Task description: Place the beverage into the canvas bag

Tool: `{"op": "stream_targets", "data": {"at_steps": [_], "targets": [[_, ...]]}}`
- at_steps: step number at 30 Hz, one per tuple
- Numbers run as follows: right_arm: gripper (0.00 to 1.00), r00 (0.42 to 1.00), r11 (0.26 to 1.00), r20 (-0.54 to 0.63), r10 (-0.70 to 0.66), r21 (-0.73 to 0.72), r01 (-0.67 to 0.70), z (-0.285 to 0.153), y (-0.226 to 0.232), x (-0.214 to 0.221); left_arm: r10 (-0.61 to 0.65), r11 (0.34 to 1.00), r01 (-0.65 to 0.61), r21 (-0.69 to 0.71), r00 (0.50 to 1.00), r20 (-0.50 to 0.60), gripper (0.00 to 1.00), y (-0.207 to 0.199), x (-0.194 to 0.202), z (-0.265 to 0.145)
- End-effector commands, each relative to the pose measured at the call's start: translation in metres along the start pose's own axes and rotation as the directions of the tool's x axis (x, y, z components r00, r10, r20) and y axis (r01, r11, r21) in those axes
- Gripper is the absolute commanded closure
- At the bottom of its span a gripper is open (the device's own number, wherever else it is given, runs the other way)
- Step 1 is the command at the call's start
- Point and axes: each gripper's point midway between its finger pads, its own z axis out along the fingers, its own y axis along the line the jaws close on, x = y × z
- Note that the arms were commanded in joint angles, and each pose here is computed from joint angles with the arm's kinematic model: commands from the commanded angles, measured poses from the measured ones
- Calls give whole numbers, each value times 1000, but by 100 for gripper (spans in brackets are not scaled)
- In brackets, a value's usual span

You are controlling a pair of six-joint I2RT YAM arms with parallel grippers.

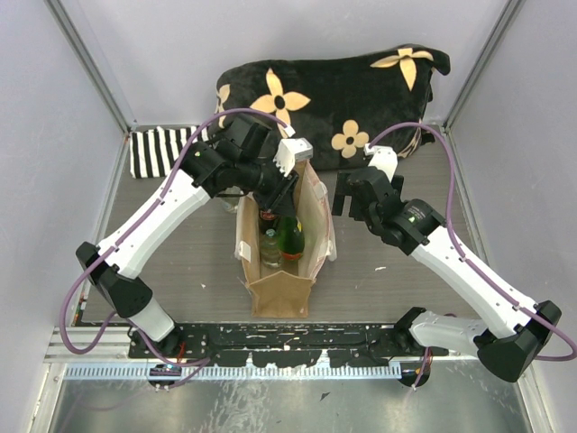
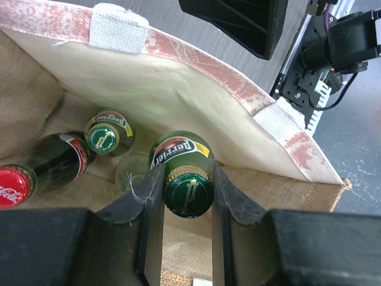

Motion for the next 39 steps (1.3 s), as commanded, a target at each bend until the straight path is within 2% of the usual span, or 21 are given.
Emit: {"op": "stream_targets", "data": {"at_steps": [1,10,19,31,39], "targets": [[0,996,998,62,57,-3,-57,-11,-4,-19,91,996,-94,10,980,177,100,-17,-34,-18],[0,996,997,51,71,3,-71,-13,-6,-15,134,990,-138,22,982,134,100,-27,-3,15],[0,995,996,53,84,9,-85,-15,-9,-15,183,983,-182,-12,979,95,100,-18,21,42],[0,995,996,56,85,16,-86,-16,-11,-15,219,976,-216,-38,973,78,100,-12,33,62],[0,995,996,53,81,24,-83,-15,-12,-14,259,966,-259,2,966,9,100,-24,66,67]]}}
